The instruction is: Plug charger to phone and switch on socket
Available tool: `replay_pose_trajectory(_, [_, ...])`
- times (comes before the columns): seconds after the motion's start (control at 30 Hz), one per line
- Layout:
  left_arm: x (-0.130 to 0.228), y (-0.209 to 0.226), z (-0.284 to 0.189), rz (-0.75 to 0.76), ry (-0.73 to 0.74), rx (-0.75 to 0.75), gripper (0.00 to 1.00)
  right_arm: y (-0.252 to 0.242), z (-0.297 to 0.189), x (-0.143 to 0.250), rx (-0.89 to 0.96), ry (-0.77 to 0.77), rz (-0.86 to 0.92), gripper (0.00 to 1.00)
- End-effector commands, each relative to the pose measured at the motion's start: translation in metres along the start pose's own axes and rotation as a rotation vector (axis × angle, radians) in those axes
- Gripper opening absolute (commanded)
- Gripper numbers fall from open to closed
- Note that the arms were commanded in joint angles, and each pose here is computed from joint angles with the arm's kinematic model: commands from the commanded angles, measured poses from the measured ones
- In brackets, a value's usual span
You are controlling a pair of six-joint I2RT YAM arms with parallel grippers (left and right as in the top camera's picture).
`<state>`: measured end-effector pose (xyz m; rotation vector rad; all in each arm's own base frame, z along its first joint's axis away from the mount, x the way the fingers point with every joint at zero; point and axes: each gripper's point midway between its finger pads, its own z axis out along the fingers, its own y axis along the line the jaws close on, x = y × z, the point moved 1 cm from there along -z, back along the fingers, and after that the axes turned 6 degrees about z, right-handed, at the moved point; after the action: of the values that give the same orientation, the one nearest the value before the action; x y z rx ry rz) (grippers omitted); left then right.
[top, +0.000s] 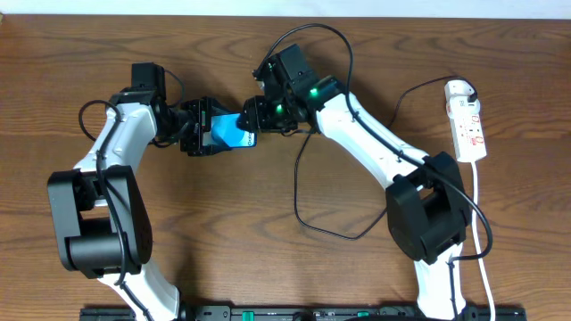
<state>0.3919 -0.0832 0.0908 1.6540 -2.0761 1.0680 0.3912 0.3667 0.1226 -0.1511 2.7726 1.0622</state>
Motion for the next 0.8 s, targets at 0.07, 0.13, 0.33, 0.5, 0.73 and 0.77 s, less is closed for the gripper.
replay_pose_trajectory(0.07, [0.016, -0.006, -0.001, 0.008, 0.035, 0.014, 0.52, 0.015, -0.009, -0.003, 0.046, -0.069, 0.007, 0.37])
replay_pose_trajectory(0.13, [0.017, -0.006, 0.000, 0.010, 0.037, 0.013, 0.52, 0.013, -0.006, -0.002, 0.061, -0.068, 0.021, 0.37])
replay_pose_trajectory(0.33, [0.018, -0.006, -0.001, 0.009, 0.047, 0.015, 0.52, 0.004, 0.006, 0.003, 0.075, -0.042, 0.053, 0.31])
replay_pose_trajectory(0.5, [0.019, -0.006, -0.001, 0.009, 0.051, 0.015, 0.52, 0.006, 0.006, 0.000, 0.064, -0.054, 0.057, 0.27])
replay_pose_trajectory(0.73, [0.020, -0.006, -0.001, 0.010, 0.058, 0.017, 0.52, 0.001, 0.012, 0.004, 0.071, -0.035, 0.084, 0.24])
replay_pose_trajectory(0.77, [0.021, -0.007, -0.001, 0.010, 0.062, 0.018, 0.52, 0.001, 0.012, 0.004, 0.071, -0.033, 0.085, 0.23])
